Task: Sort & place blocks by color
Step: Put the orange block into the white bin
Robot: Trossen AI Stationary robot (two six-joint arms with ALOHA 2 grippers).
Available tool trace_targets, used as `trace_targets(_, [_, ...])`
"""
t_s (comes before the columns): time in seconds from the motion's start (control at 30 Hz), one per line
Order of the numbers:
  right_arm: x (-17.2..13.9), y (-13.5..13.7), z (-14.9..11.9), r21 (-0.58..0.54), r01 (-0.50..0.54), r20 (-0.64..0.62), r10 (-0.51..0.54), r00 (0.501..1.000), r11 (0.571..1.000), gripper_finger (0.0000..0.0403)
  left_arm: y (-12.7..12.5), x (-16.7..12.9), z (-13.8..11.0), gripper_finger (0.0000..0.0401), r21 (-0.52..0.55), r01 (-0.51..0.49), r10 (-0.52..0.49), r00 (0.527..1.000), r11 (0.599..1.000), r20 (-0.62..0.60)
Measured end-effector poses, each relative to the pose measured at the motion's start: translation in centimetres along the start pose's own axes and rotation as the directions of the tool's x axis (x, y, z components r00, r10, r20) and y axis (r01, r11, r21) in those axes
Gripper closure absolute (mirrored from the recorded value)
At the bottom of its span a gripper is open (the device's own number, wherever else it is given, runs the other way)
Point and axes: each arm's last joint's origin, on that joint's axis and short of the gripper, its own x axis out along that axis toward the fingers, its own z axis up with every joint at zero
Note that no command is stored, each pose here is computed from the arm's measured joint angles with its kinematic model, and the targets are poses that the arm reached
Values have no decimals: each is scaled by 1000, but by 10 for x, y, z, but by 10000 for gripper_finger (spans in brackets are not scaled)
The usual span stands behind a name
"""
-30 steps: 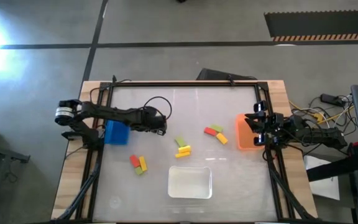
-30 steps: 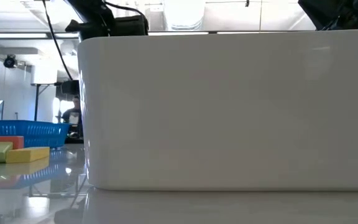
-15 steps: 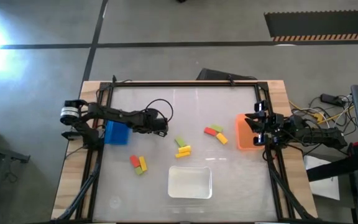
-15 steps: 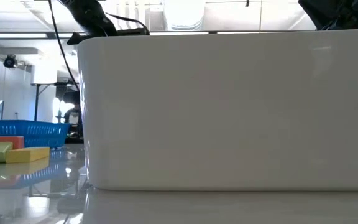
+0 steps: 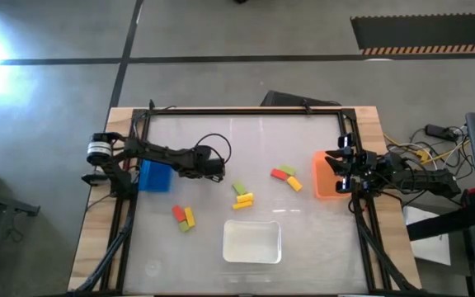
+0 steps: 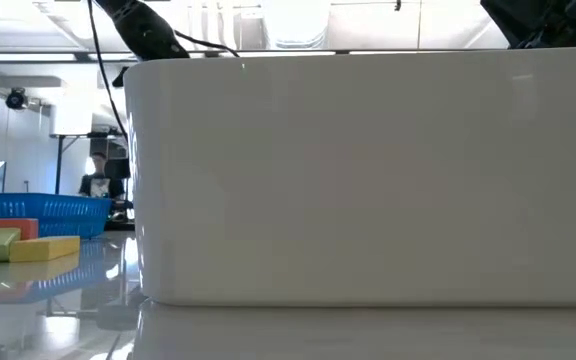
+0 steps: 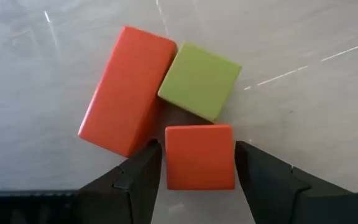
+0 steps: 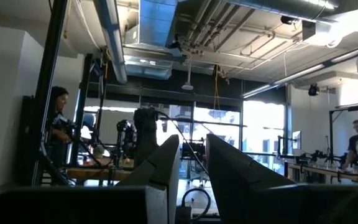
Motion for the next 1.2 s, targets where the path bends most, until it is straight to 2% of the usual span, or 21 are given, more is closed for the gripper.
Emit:
trace_targets(0.3, [1, 0, 4, 14, 1, 9, -1, 1000, 1000, 335, -1, 6, -3, 277, 9, -20, 20, 1000, 1000, -3])
trace_targets(0.73, [1, 0, 4, 15, 1, 9, -1, 1000, 1000, 335, -3, 0, -3, 279, 26, -5, 6, 1000, 1000, -15])
trace_targets(0.83, [1, 0, 4, 15, 1, 8, -1, 1000, 1000, 335, -6, -11, -2, 279, 50, 25, -25, 1000, 998, -15])
trace_targets(0.97, [1, 0, 4, 15, 1, 9, -1, 1000, 1000, 335, -7, -31, -2, 279, 93, 14, -9, 998, 996, -55])
trace_targets(1.07, [1, 0, 4, 15, 1, 9, -1, 1000, 1000, 335, -8, -54, 1, 279, 140, 25, -16, 997, 990, -70])
trace_targets(1.2, [1, 0, 4, 15, 1, 9, -1, 1000, 1000, 335, -18, -88, 6, 279, 229, 94, -72, 992, 969, -103])
